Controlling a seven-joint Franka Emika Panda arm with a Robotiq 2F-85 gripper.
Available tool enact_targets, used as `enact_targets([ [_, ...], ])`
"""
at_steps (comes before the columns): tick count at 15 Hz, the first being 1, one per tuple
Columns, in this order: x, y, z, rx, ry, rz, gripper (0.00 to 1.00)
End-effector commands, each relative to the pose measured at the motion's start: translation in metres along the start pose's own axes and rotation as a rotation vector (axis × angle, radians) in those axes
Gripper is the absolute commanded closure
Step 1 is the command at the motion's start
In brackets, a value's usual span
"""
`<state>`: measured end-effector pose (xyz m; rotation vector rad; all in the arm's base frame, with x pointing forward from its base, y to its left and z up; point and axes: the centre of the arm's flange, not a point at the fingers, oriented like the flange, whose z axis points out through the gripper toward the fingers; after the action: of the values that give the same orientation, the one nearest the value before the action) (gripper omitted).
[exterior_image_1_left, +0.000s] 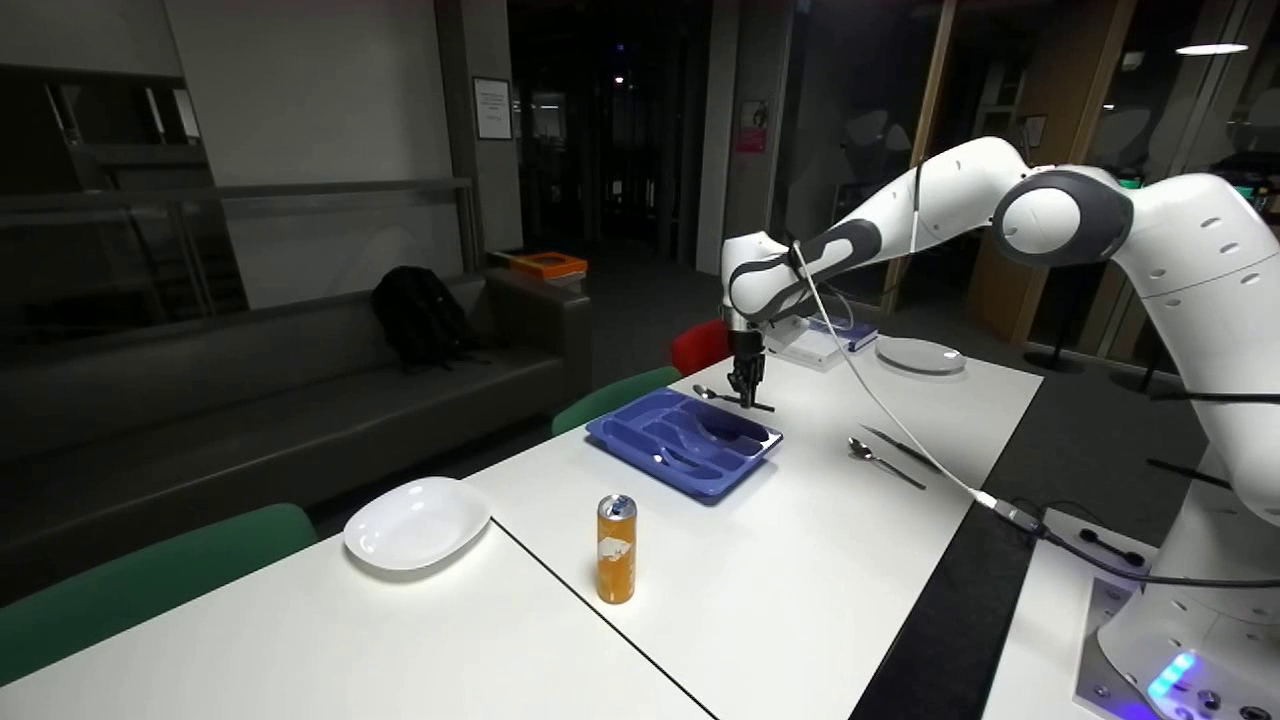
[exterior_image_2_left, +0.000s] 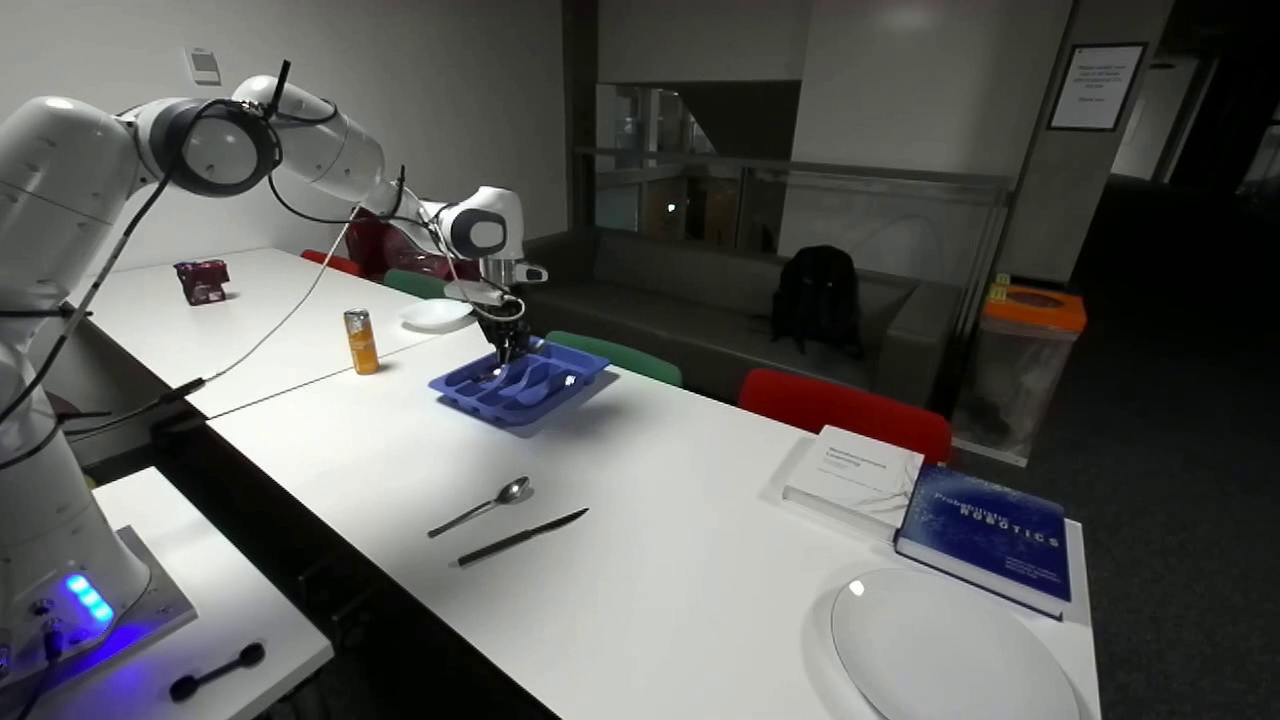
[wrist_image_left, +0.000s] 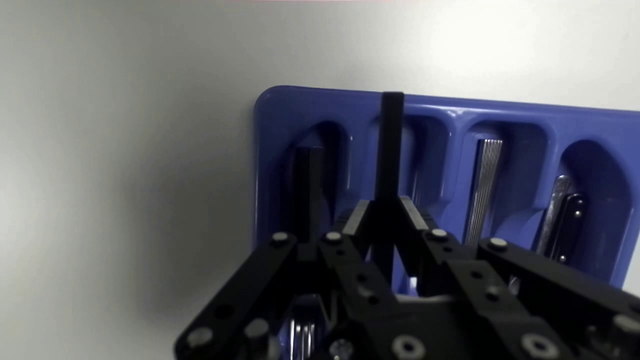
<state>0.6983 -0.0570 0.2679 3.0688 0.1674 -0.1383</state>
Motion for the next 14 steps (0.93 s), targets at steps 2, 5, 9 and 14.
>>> enact_targets([
  [2,0.002,0.001,0.010,0.031,0.053,0.009,0.96],
  [5,0.004,-0.002,0.016,0.014,0.018,0.007,0.83],
  [9,0.004,-0.005,0.023,0.017,0.007,0.003,0.83],
  [14,0.004,-0.007,0.025,0.022,0.019,0.003,0.96],
])
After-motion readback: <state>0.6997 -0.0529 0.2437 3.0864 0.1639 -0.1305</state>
